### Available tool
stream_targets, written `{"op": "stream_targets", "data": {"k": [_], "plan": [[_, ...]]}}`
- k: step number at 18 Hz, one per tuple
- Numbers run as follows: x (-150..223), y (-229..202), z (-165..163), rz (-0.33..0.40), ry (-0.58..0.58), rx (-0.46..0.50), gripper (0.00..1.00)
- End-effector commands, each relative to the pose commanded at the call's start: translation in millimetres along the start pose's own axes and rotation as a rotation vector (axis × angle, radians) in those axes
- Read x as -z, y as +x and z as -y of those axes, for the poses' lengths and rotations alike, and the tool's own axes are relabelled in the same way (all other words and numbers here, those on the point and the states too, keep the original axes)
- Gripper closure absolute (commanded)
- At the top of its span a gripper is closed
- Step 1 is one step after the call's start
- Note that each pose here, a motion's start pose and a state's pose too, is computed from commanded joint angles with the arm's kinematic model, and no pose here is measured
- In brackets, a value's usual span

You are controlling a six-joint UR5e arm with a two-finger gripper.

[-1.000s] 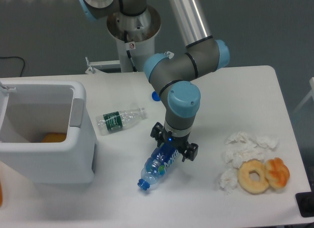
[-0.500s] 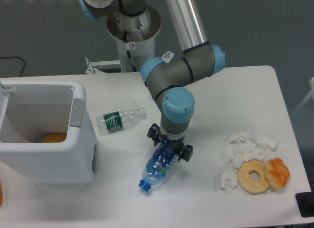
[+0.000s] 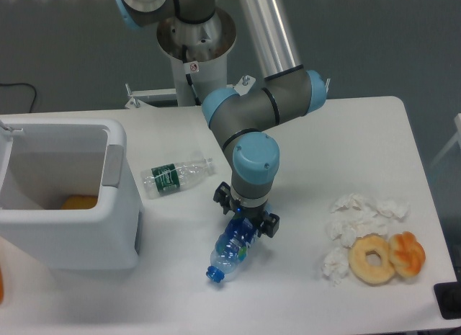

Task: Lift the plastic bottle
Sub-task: 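Close the gripper around the middle of the blue-label bottle, then lift the gripped blue-label bottle up off the table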

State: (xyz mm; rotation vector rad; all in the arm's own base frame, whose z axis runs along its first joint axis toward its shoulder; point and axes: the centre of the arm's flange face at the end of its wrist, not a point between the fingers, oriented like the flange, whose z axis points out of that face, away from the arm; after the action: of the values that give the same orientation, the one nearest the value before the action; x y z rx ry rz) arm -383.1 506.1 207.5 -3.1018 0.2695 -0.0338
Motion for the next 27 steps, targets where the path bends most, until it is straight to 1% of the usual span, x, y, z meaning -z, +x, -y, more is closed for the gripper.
{"op": "stream_targets", "data": {"k": [1, 2, 4, 5, 8, 13, 16, 19, 21, 24, 27], "plan": [[1, 1, 1, 0.001, 0.001, -0.002, 0.02], [0, 1, 1, 0.0, 0.0, -0.002, 0.07], [1, 1, 1, 0.001, 0.001, -0.002, 0.21], [1, 1, 1, 0.001, 0.001, -0.002, 0.26], [3, 0, 1, 0.005, 0.003, -0.002, 0.32], [8, -3, 2, 0.012, 0.009, -0.004, 0.37], [14, -5, 3, 0.021, 0.018, -0.007, 0.37], [41, -19, 10, 0.072, 0.047, -0.009, 0.37], [73, -30, 21, 0.126, 0.084, -0.015, 0.36], [107, -38, 23, 0.178, 0.121, -0.017, 0.36], [138, -35, 20, 0.208, 0.168, -0.068, 0.36]]}}
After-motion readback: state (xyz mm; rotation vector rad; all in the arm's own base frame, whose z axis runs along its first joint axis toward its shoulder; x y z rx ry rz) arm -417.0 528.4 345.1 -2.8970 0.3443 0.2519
